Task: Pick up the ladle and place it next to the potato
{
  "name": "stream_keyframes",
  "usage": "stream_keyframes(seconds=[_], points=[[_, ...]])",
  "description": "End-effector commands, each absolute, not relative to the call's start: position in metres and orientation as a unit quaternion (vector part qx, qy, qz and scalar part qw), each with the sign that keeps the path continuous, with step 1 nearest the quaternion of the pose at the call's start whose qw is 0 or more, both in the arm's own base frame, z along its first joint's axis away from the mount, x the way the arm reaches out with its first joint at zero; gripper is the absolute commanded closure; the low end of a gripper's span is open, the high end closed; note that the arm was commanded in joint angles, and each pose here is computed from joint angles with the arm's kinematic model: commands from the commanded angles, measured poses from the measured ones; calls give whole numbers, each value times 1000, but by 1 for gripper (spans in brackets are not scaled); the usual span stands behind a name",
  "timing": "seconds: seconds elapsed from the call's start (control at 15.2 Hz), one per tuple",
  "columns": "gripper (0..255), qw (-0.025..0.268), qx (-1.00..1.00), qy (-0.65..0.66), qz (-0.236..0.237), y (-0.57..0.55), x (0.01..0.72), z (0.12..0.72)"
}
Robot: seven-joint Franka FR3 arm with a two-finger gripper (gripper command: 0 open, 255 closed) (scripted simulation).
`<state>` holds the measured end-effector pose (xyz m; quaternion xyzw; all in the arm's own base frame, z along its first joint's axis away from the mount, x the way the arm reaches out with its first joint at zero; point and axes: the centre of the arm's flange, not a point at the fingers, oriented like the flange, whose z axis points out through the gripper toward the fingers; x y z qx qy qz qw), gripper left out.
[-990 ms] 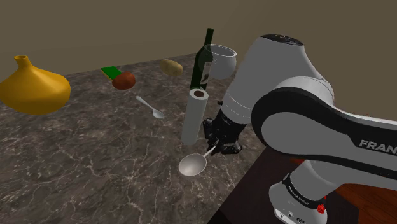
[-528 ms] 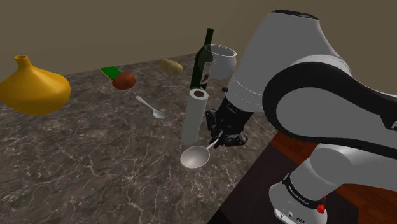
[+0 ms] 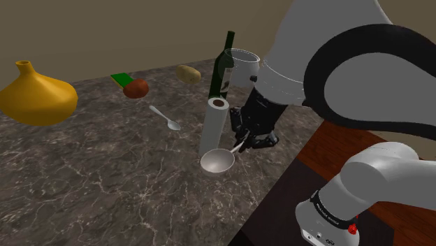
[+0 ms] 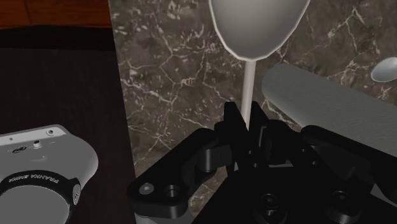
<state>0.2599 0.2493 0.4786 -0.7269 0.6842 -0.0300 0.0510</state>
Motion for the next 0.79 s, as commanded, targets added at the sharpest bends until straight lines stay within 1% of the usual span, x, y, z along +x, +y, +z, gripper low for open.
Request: stream_keyframes(seconds=[0.0,0.13,0.73], points=[[255,51,-727,684,-30,251,259,490],[255,51,-727,684,-30,251,259,500],[255,51,-727,684,-30,179,354,501]])
